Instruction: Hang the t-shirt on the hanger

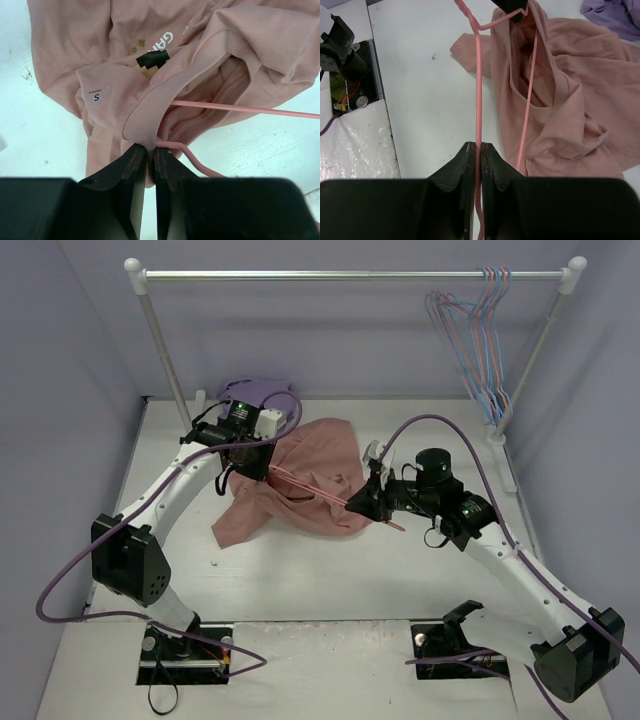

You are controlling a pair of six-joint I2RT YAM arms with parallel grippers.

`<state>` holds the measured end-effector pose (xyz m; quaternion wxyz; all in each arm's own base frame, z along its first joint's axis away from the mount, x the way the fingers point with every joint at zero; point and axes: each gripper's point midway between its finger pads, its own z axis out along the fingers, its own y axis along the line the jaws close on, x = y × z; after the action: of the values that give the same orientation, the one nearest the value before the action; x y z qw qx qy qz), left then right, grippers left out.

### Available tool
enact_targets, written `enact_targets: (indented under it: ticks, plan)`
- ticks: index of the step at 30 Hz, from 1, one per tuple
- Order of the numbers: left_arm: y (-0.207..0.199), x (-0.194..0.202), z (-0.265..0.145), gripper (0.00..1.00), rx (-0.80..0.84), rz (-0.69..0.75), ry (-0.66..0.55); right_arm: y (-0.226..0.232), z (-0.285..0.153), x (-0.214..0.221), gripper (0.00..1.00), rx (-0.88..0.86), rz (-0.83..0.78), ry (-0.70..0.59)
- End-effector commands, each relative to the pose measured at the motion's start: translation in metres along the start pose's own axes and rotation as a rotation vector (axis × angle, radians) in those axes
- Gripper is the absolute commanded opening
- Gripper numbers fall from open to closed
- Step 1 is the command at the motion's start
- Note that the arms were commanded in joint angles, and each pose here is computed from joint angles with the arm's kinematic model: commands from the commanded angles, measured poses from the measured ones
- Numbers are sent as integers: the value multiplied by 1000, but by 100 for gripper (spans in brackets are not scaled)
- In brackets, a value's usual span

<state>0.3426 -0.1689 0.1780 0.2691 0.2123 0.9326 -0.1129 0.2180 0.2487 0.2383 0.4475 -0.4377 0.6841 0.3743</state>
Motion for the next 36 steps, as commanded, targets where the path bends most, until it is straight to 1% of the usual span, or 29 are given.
enact_targets:
  ticks: [1, 5, 7, 8, 9, 10, 15, 18, 20, 23, 27, 28, 29, 31, 34, 35, 36]
  plan:
    - [-5, -33, -38, 13, 18, 33, -141, 3, 8, -28, 0, -55, -115, -106]
    - [0, -34, -42, 14, -2, 26, -143, 5, 8, -23, 0, -65, -101, -94]
    - [1, -37, -47, 14, -8, 22, -168, 6, 7, -24, 0, -65, -108, -113]
    - [2, -37, -47, 12, -12, 20, -172, 7, 8, -18, 0, -72, -101, -110]
    - [4, -39, -49, 8, -20, 20, -183, 9, 9, -20, 0, -86, -101, -119]
    - [5, -41, -51, 0, -29, 19, -189, 10, 11, -17, 0, -100, -93, -114]
    - [12, -50, -63, 0, -71, 30, -219, 18, 15, -10, 0, -168, -66, -97]
    - [7, -56, -72, 0, -49, 32, -237, 18, 15, -14, 0, -166, -77, -113]
    - [1, -58, -75, 0, -18, 25, -240, 18, 14, -22, 0, -163, -82, -141]
    - [-12, -62, -80, 0, 44, 14, -245, 16, 14, -44, 0, -150, -129, -216]
    - [-27, -81, -101, 0, 100, 0, -284, 7, 12, -67, 0, -101, -181, -289]
    - [-30, -96, -118, 0, 99, 5, -336, 5, 11, -75, 0, -84, -199, -310]
    - [-32, -100, -126, 0, 98, 3, -346, 3, 9, -82, 0, -73, -217, -329]
    - [-38, -122, -156, 0, 102, 9, -431, 2, 4, -107, 0, -60, -277, -395]
    - [-41, -140, -179, 0, 105, 11, -486, 5, 7, -129, 0, -110, -318, -437]
    - [-46, -152, -194, 0, 124, 19, -548, 8, 3, -149, 0, -123, -356, -477]
    - [-51, -156, -203, 0, 145, 28, -578, 7, 7, -152, 0, -141, -348, -478]
